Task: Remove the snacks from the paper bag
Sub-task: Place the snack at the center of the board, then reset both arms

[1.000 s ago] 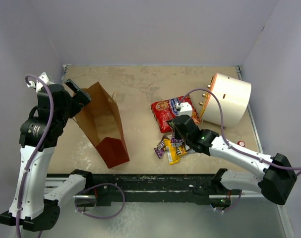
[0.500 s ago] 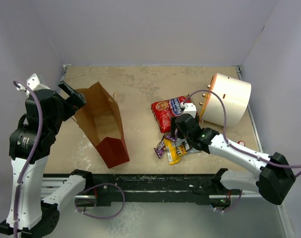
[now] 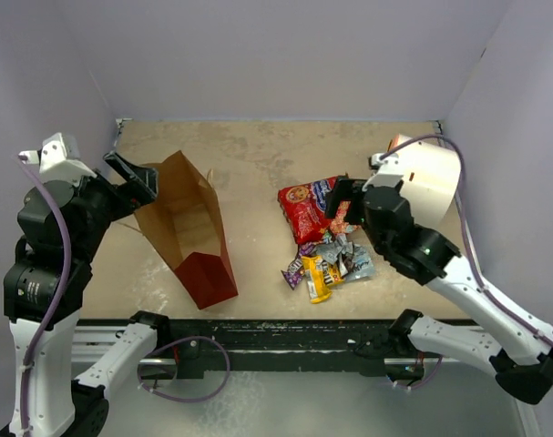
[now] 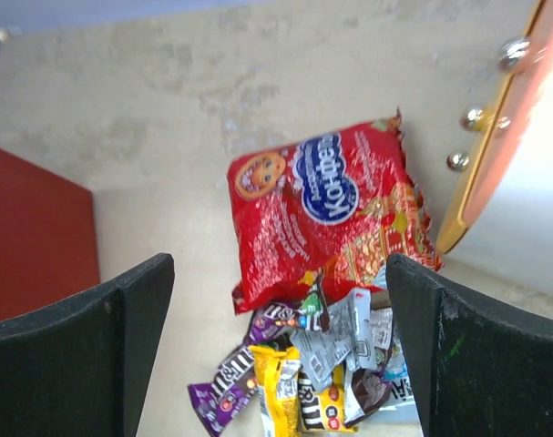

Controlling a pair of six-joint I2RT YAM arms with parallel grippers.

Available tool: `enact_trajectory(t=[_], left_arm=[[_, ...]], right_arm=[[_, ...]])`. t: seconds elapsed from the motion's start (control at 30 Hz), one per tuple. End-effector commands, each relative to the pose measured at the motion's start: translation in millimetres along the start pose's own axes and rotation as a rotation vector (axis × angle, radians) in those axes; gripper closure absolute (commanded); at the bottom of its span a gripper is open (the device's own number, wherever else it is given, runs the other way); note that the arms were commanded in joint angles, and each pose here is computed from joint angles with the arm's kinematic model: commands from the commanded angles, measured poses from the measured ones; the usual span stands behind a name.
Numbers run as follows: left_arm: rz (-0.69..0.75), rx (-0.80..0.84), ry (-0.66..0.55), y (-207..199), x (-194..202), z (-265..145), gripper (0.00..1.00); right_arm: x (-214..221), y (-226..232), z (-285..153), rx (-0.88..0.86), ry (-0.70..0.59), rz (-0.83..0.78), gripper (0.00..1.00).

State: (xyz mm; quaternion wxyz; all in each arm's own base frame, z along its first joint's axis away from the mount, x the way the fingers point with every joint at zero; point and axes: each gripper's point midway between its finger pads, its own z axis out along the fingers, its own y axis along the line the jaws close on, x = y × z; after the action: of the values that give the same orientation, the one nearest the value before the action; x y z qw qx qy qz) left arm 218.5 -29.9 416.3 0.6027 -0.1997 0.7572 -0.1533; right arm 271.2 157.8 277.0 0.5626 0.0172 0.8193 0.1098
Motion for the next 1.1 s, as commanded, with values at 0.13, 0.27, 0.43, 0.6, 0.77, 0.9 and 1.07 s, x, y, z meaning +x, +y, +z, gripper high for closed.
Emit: enact_trajectory(t=[0.13,0.27,0.43,0.6,0.77,0.9,1.07], left_arm=[[0.271,0.417,-0.11,-74,-30,-11,0.01],[0.341,0.503,-0.127,-87,-33,-23,0.01],[0.385,0.518,-0.146,-87,-39,-40,0.01],[0.37,0.512,-0.161,-83,-40,-51,0.01],[0.342,0.507,-0.18,-83,-45,-57,0.01],[0.335,0.502,-0.168,-83,-45,-57,0.01],[0.332,0.5,-0.16,-84,-46,-55,0.01]], right_arm=[[-86,-40,-63,0.123,-0.197,0.189,0.0],[-123,-40,-99,0.031,-0.274,0.23,0.0],[-165,-43,-140,-0.056,-0.38,0.251,0.0],[-188,-54,-159,-0.037,-0.439,0.268,0.0],[-194,-57,-163,-0.024,-0.448,0.275,0.0],[-192,-60,-161,-0.003,-0.438,0.27,0.0],[-187,-68,-161,0.04,-0.428,0.257,0.0]])
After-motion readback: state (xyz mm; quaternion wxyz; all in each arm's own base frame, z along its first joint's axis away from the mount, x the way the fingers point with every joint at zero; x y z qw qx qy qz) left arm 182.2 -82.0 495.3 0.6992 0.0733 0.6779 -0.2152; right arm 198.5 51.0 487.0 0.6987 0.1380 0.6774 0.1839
